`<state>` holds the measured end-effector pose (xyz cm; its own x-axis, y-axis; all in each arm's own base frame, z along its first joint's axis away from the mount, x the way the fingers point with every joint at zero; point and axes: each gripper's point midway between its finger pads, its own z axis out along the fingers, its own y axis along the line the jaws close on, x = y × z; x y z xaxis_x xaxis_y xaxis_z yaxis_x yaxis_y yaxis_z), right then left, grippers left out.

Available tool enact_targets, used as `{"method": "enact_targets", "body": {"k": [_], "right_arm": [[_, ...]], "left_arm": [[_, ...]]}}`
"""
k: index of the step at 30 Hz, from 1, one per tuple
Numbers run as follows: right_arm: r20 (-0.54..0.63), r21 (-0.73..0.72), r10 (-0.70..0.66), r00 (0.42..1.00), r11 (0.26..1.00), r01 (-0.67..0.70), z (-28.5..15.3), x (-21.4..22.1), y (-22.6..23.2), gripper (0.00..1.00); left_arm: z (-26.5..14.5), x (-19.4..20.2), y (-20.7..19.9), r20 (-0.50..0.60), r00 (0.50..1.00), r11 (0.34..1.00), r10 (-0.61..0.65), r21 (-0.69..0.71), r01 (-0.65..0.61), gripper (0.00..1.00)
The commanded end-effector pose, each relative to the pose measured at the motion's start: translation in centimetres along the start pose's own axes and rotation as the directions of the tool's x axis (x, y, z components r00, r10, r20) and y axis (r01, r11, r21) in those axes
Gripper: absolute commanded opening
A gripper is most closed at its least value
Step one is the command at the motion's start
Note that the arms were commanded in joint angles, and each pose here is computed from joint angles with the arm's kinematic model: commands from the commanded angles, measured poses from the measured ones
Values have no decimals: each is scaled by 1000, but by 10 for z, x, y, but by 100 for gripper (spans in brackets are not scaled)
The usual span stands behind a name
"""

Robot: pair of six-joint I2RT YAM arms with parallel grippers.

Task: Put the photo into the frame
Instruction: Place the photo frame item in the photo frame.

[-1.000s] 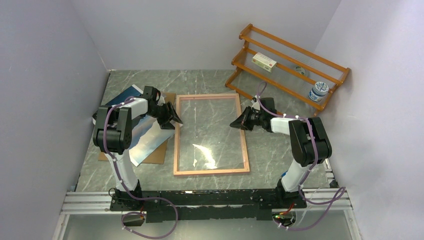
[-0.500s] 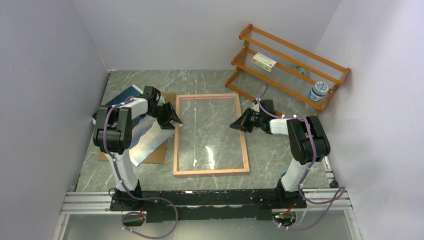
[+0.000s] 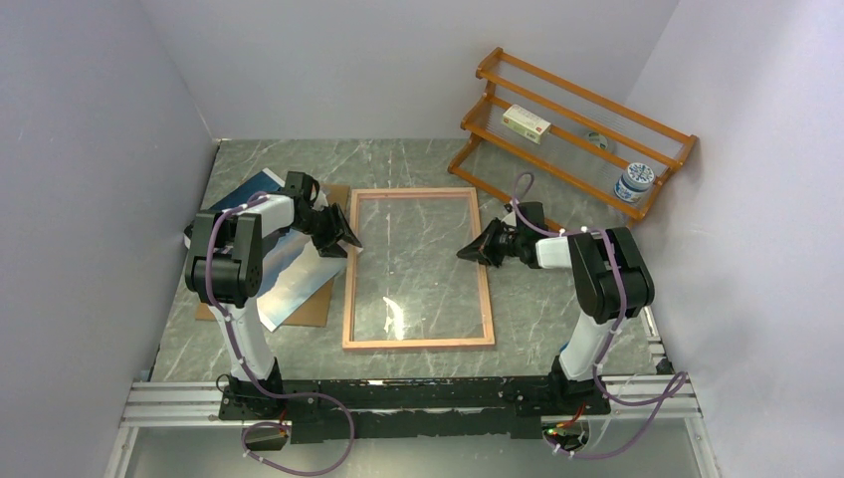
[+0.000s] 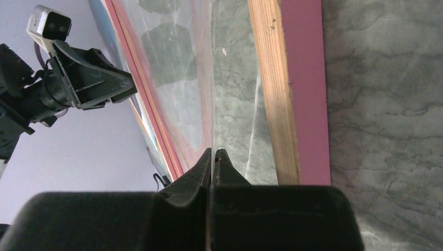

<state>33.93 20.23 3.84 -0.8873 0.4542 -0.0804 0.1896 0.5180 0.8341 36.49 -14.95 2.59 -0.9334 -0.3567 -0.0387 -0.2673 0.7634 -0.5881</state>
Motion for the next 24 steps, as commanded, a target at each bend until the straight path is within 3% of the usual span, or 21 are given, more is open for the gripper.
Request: {"method": "enact_targets", "body": {"k": [1,11,24], "right_arm": [[-129,-54,-7,992,999,0,0,27,9,0],[-121,-192,-2,993,981,-22,-19,13,65,0],[-75,-372,-30,997,928,0,-55,1,143,0]], "left_arm": [[21,12,31,-37,999,993,-1,-116,-3,54],[20,11,29,-33,999,994,6,-108,-10,57],[-14,-8,9,66,997,991,39,-131,-30,83]]}}
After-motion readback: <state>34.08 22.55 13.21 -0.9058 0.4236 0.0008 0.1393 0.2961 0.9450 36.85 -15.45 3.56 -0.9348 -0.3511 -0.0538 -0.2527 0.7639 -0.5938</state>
